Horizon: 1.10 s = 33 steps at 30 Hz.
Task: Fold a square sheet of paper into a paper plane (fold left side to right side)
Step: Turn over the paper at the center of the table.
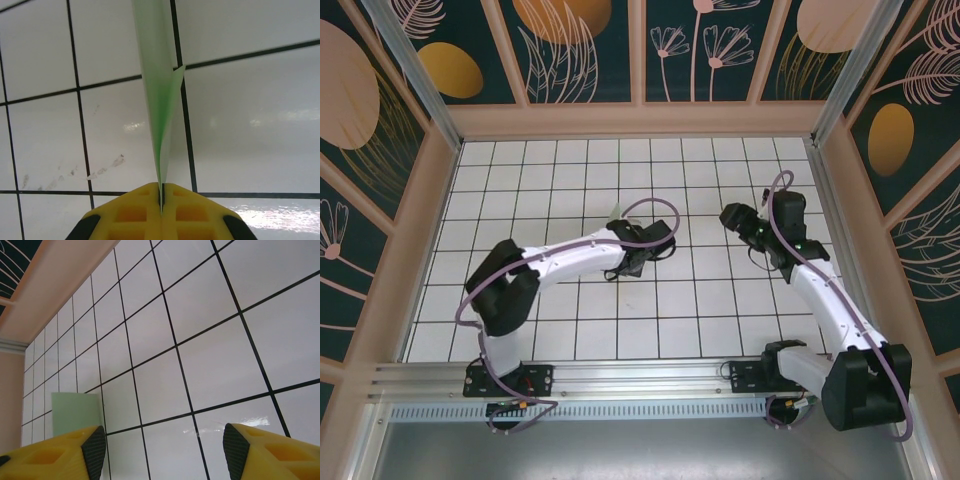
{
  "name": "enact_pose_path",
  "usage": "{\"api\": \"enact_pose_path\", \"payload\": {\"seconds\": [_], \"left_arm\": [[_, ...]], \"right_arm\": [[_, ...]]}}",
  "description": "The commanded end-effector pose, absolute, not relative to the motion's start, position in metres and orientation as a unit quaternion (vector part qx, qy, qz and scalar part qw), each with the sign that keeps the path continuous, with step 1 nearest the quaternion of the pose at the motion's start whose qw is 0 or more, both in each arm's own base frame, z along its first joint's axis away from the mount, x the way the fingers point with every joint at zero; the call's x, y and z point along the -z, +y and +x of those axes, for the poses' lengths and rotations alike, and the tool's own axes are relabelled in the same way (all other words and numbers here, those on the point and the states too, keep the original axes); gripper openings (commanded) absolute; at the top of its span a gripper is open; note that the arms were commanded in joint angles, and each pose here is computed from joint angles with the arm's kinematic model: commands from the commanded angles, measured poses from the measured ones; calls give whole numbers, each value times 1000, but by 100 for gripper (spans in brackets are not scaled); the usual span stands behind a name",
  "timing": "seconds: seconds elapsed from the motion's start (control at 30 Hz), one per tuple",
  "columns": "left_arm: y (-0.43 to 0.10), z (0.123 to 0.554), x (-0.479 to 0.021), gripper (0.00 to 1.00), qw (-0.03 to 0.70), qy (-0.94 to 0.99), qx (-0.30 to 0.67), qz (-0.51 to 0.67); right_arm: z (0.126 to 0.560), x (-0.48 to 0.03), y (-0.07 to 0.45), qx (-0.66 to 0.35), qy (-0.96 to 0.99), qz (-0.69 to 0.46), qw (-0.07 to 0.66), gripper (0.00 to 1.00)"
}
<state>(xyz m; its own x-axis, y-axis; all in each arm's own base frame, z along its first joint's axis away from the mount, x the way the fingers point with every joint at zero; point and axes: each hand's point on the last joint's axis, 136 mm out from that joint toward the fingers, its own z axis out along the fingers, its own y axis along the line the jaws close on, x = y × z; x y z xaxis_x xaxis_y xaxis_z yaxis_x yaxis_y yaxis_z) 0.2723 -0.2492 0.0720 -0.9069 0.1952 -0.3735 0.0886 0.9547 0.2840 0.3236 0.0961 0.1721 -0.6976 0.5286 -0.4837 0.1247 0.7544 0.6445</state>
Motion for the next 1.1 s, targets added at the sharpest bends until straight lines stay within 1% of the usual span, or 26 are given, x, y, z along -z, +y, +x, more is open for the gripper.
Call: {"api": "enact_pose_path", "payload": {"seconds": [0.0, 0.13, 0.2, 0.27, 0.33, 0.4, 0.47, 0.6, 0.67, 0.77, 0.87, 1.07], "left_arm": [[-255, 265, -63, 2, 169, 971, -144, 88], [-279, 264, -51, 11, 155, 975, -117, 109], [-298, 263, -50, 17, 153, 978, -73, 117], [-320, 265, -54, 25, 162, 979, -15, 124], [-340, 266, -62, 33, 171, 976, 43, 131], [-352, 267, -71, 41, 180, 971, 79, 134], [-359, 268, -80, 45, 188, 967, 98, 140], [-367, 271, -107, 59, 216, 955, 147, 143], [-370, 273, -122, 62, 226, 946, 187, 138], [-363, 280, -143, 64, 247, 933, 233, 121], [-340, 290, -153, 66, 263, 924, 261, 92], [-285, 307, -157, 72, 299, 909, 289, 24]], "right_arm": [[321, -168, 96, -307, 868, 194, 339, 67], [321, -163, 96, -310, 868, 196, 334, 67], [321, -162, 98, -313, 869, 194, 331, 67], [321, -160, 98, -314, 869, 195, 328, 67], [320, -155, 100, -319, 871, 194, 321, 67], [319, -150, 103, -325, 872, 193, 310, 68], [318, -145, 109, -338, 873, 188, 298, 68], [317, -135, 121, -361, 875, 177, 269, 68], [317, -130, 129, -369, 878, 168, 254, 68], [317, -121, 149, -382, 886, 141, 224, 67], [318, -112, 180, -379, 897, 103, 200, 67], [336, -99, 236, -377, 905, 45, 190, 62]]}}
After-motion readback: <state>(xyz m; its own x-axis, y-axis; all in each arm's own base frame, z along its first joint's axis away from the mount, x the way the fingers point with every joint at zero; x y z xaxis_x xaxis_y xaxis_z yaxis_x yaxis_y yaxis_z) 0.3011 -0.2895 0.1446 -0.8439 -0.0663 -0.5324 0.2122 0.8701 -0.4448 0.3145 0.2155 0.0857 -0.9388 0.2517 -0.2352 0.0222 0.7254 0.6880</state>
